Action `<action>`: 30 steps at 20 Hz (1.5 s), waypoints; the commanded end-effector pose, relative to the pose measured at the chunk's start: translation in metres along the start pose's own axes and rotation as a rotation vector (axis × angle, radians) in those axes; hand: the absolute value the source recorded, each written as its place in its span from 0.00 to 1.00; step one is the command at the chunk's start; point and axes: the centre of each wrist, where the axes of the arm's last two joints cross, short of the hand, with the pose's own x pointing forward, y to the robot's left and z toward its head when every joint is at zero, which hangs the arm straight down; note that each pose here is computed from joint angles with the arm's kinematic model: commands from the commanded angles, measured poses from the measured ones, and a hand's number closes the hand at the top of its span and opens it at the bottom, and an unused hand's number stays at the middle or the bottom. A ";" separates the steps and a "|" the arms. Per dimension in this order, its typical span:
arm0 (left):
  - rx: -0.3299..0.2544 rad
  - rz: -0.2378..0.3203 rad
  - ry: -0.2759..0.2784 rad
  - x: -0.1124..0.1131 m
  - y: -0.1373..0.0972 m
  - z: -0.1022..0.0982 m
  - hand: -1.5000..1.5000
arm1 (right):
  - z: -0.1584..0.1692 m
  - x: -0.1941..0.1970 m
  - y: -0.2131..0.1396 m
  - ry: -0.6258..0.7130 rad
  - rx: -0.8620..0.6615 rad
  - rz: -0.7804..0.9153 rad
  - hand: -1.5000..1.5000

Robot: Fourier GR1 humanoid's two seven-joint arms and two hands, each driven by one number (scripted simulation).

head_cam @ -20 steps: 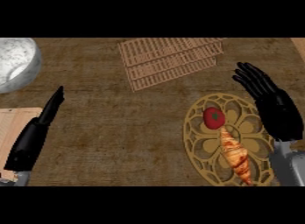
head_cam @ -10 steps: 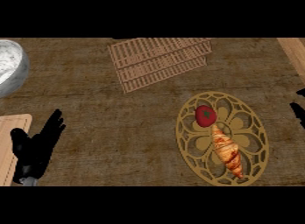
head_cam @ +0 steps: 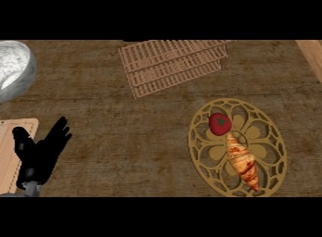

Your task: Pick the croissant from the placemat and place it in the tiered shelf

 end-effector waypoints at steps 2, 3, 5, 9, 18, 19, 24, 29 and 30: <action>-0.011 -0.013 0.004 0.001 -0.017 -0.011 0.50 | 0.009 0.049 0.005 0.028 0.143 0.061 0.00; -0.023 -0.014 0.006 0.012 -0.011 -0.014 0.50 | -0.002 0.053 -0.007 0.056 0.169 0.093 0.00; -0.014 0.001 0.016 -0.004 -0.013 -0.010 0.50 | 0.021 0.095 0.016 0.064 0.194 0.119 0.00; -0.022 -0.005 0.003 0.010 -0.010 -0.021 0.50 | 0.019 0.113 0.033 0.176 0.157 0.195 0.00; -0.041 -0.024 0.004 -0.004 -0.007 -0.013 0.50 | -0.018 0.151 0.098 0.329 0.078 0.377 0.00; -0.041 -0.007 0.008 0.000 -0.012 -0.012 0.50 | -0.030 0.142 0.110 0.333 0.082 0.375 0.00; -0.034 -0.017 0.001 0.009 -0.003 -0.009 0.50 | -0.044 0.148 0.123 0.421 0.148 0.416 0.00; -0.014 -0.014 -0.013 0.006 0.003 -0.013 0.50 | -0.050 0.149 0.147 0.439 0.179 0.483 0.00; -0.035 0.002 0.005 0.011 -0.030 -0.013 0.50 | -0.045 0.141 0.160 0.465 0.184 0.491 0.00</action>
